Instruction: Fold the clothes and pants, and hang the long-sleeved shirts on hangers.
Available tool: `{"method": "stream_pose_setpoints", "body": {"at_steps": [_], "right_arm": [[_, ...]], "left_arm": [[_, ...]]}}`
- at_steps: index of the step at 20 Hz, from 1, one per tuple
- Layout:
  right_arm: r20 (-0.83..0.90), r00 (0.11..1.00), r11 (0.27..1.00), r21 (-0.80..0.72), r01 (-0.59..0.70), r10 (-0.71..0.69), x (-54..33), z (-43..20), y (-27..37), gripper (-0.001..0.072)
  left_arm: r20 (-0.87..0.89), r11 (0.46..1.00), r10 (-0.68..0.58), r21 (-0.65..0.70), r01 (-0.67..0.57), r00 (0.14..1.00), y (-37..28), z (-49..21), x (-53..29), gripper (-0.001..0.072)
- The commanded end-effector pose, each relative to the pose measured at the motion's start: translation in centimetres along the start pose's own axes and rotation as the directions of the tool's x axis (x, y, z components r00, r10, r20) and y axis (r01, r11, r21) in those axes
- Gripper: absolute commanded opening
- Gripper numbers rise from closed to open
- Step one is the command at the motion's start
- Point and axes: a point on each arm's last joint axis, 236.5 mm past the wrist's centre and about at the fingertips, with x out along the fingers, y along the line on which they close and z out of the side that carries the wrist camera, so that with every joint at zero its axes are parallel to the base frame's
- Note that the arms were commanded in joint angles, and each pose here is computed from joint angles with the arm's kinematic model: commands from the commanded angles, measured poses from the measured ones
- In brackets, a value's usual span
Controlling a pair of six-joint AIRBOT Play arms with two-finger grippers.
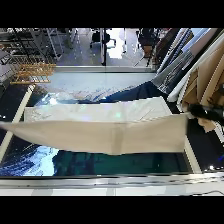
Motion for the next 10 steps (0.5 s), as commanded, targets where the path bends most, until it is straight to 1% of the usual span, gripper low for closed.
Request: {"method": "stream_pose_setpoints", "body": {"at_steps": [1,3,5,7,8,9,10], "right_arm": [[0.032,0.998,0.999,-0.021,-0.046,0.047,9.7,4.9,3.2,0.0008],[0.052,0.996,0.997,-0.036,-0.064,0.066,14.3,7.0,4.6,0.0007],[0.050,0.994,0.996,0.002,-0.093,0.093,17.7,7.8,5.6,0.0008],[-0.053,0.992,0.993,-0.011,-0.118,0.117,19.1,5.3,5.7,0.0011],[-0.152,0.981,0.991,-0.030,-0.130,0.124,18.8,2.9,5.3,0.0051],[-0.263,0.955,0.988,-0.042,-0.151,0.135,18.0,0.4,4.8,0.0194],[-0.386,0.907,0.978,-0.053,-0.203,0.167,16.7,-2.4,4.6,0.0379]], "left_arm": [[0.225,0.991,-0.071,-0.098,0.095,0.972,-1.9,5.6,3.0,0.0007],[0.244,0.990,-0.039,-0.122,0.070,0.969,-1.0,6.0,6.4,0.0007],[0.234,0.985,-0.050,-0.152,0.087,0.971,-0.8,5.7,9.0,0.0007],[0.196,0.990,-0.048,-0.123,0.073,0.979,-0.2,4.7,10.2,0.0008],[0.181,0.990,-0.043,-0.123,0.066,0.983,0.3,4.4,10.1,0.0008],[0.164,0.990,-0.045,-0.122,0.065,0.986,0.7,4.0,9.8,0.0008],[0.146,0.990,-0.057,-0.118,0.074,0.988,0.8,3.7,9.4,0.0008]]}}
